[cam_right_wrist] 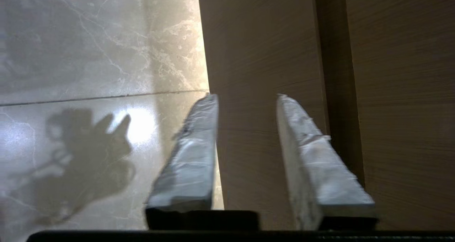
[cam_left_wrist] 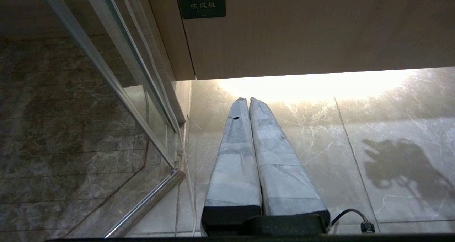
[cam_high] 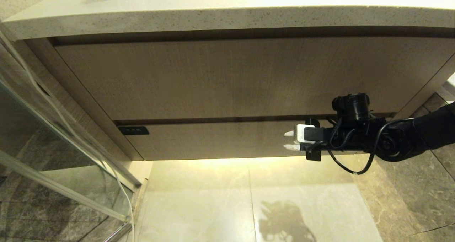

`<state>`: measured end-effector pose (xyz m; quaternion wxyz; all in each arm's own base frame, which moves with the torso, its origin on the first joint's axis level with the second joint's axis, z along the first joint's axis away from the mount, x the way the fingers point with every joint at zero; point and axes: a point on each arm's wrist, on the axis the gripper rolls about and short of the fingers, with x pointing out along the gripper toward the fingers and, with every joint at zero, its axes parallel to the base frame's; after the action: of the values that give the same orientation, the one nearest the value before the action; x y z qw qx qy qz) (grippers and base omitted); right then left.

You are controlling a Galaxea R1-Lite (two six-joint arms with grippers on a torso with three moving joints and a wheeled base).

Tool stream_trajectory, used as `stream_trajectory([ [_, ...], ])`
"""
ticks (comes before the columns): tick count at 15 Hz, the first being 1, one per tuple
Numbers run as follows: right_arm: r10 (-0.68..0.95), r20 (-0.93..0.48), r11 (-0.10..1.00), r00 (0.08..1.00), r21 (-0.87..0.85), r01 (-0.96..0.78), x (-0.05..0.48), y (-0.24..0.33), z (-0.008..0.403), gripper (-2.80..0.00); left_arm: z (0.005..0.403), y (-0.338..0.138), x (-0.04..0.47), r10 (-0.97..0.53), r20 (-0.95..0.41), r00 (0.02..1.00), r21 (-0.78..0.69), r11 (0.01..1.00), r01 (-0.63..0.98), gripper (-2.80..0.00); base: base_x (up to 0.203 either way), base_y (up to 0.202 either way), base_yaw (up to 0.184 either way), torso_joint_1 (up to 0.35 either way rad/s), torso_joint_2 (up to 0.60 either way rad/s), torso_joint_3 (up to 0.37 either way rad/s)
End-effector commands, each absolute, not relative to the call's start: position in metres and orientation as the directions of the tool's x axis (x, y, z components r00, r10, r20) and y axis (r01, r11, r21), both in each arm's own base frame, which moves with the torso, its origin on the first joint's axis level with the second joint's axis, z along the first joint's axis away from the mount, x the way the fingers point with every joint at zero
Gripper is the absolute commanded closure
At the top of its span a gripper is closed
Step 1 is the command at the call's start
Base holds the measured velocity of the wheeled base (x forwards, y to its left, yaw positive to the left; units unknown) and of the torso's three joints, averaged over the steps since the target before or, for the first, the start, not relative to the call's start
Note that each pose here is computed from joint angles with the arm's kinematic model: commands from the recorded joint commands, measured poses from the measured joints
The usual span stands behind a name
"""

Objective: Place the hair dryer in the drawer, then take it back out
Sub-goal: Pull open the drawer

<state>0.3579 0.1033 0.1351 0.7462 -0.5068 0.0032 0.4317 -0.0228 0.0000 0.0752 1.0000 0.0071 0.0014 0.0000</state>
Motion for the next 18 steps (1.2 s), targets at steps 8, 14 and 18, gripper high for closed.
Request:
stream_trajectory([
  [8, 0.579, -0.391, 0.140, 0.715, -0.816, -0.560, 0.372, 0.112, 0.146, -2.80, 0.075, 0.000, -0.023, 0.000, -0.003, 1.000, 0.014, 1.000, 0.000, 0.00, 0.000, 0.000, 0.000, 0.000, 0.00, 0.000],
  [14, 0.541, -0.423, 0.133, 0.727, -0.810, -0.571, 0.382, 0.123, 0.133, -2.80, 0.075, 0.000, -0.023, 0.000, -0.003, 1.000, 0.014, 1.000, 0.000, 0.00, 0.000, 0.000, 0.000, 0.000, 0.00, 0.000],
  [18, 0.529, -0.443, 0.128, 0.723, -0.801, -0.585, 0.392, 0.126, 0.122, -2.80, 0.075, 0.000, -0.023, 0.000, -0.003, 1.000, 0.014, 1.000, 0.000, 0.00, 0.000, 0.000, 0.000, 0.000, 0.00, 0.000],
])
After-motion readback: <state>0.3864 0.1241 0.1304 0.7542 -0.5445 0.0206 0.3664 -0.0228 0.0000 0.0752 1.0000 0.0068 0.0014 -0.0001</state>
